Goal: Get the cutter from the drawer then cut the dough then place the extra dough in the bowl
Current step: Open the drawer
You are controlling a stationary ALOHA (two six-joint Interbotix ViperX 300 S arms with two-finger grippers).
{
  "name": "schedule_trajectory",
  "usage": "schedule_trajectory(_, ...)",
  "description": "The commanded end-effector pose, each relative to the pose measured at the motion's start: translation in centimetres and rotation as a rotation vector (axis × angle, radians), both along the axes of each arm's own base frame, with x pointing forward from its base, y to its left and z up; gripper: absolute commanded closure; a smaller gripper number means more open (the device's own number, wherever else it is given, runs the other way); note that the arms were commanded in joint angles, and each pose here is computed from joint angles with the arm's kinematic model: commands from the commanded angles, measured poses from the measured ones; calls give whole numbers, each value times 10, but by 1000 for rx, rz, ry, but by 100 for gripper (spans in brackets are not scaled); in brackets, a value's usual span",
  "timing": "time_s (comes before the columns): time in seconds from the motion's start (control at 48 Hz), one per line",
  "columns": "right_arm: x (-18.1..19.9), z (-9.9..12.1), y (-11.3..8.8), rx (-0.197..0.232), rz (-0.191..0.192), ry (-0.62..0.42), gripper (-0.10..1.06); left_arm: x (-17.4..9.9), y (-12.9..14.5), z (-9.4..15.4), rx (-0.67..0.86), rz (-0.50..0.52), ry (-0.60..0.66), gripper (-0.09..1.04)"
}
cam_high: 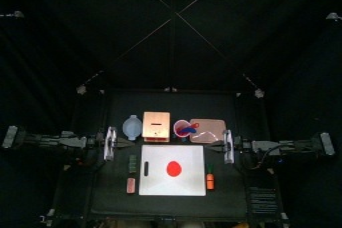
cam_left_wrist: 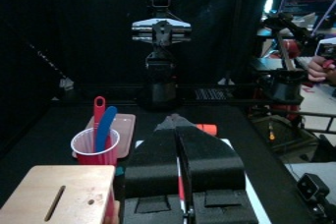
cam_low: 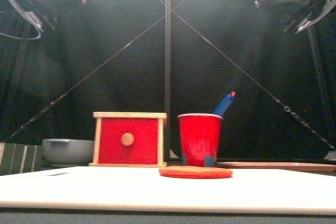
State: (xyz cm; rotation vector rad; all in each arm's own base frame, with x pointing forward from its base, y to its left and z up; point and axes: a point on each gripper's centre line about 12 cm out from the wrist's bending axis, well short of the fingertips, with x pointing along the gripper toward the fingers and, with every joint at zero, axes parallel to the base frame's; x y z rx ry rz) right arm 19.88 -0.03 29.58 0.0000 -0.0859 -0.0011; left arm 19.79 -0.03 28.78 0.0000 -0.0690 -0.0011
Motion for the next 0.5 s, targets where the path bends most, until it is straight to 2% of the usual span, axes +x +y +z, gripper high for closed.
schedule_trajectory(0.021, 7, -4, -4, -24, -18, 20, 98, 13, 9, -1, 13, 40, 6, 85)
schedule_trajectory(0.104, 21, -3, -8, -53, -36, 35, 98, 22, 10, -9, 0, 44, 9, 84)
schedule_trajectory(0.188, 48, 2, -16, -101, -53, 35, 98, 37, 13, -18, -53, 62, -20, 84)
schedule_trajectory(0.312, 103, 6, -37, -188, -79, 42, 98, 52, 25, -40, -178, 161, -52, 84)
schedule_trajectory(0.417, 149, -10, -67, -224, -114, 81, 98, 60, 30, -61, -252, 235, -26, 84)
schedule_trajectory(0.5, 183, -31, -96, -221, -153, 122, 98, 64, 24, -74, -288, 240, 15, 84)
